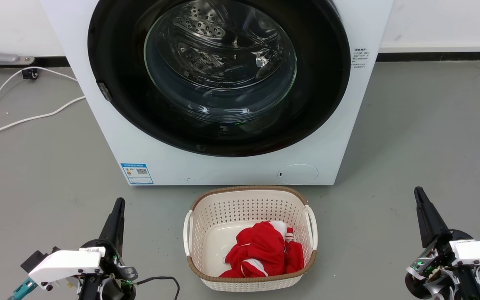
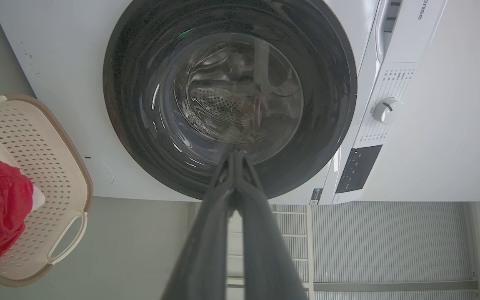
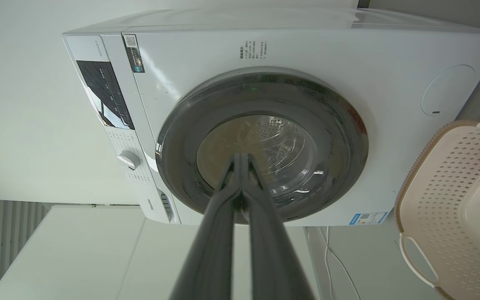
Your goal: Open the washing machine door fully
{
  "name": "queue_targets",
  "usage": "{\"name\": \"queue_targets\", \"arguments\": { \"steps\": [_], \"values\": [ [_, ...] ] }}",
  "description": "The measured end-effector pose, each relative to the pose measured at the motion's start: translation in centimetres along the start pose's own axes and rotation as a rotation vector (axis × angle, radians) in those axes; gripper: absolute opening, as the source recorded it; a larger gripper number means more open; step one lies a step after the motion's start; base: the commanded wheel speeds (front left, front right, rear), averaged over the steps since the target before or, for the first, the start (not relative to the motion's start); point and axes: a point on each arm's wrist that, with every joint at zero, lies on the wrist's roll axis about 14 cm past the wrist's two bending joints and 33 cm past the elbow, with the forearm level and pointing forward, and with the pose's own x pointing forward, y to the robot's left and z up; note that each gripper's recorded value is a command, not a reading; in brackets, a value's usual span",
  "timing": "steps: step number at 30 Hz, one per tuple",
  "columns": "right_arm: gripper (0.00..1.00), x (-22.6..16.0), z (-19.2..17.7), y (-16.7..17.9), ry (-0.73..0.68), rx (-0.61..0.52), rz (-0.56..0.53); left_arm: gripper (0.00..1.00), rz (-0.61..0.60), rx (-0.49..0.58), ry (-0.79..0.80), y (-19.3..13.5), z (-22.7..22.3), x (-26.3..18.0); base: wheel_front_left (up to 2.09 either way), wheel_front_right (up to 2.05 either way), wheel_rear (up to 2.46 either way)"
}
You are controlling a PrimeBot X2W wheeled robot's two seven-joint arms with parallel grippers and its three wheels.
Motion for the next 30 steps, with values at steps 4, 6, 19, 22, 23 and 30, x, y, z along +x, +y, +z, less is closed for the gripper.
{"name": "queue_targets", "arguments": {
  "steps": [4,6,19,22,23,30],
  "values": [
    [0.00,0.0,0.0,0.0,-0.001,0.000,0.000,0.00,0.000,0.001,0.000,0.0,0.0,0.0,0.00,0.00,0.00],
    [0.00,0.0,0.0,0.0,-0.001,0.000,0.000,0.00,0.000,0.000,0.000,0.0,0.0,0.0,0.00,0.00,0.00],
    [1.00,-0.9,-0.1,-1.8,-0.012,0.009,-0.051,1.00,0.045,-0.004,-0.001,1.5,-0.4,-0.7,0.00,0.00,0.00],
    [1.00,-0.8,0.0,-1.4,-0.024,0.007,-0.038,1.00,0.033,0.007,-0.002,1.1,-0.6,-0.6,0.00,0.00,0.00],
    [1.00,-0.8,0.1,-1.2,-0.027,0.003,-0.034,1.00,0.028,0.010,-0.003,1.0,-0.7,-0.6,0.00,0.00,0.00],
    [1.00,-0.6,0.4,0.2,-0.048,-0.101,0.008,1.00,-0.020,0.083,-0.021,-0.6,-0.6,-0.3,0.00,0.00,0.00]
  ]
}}
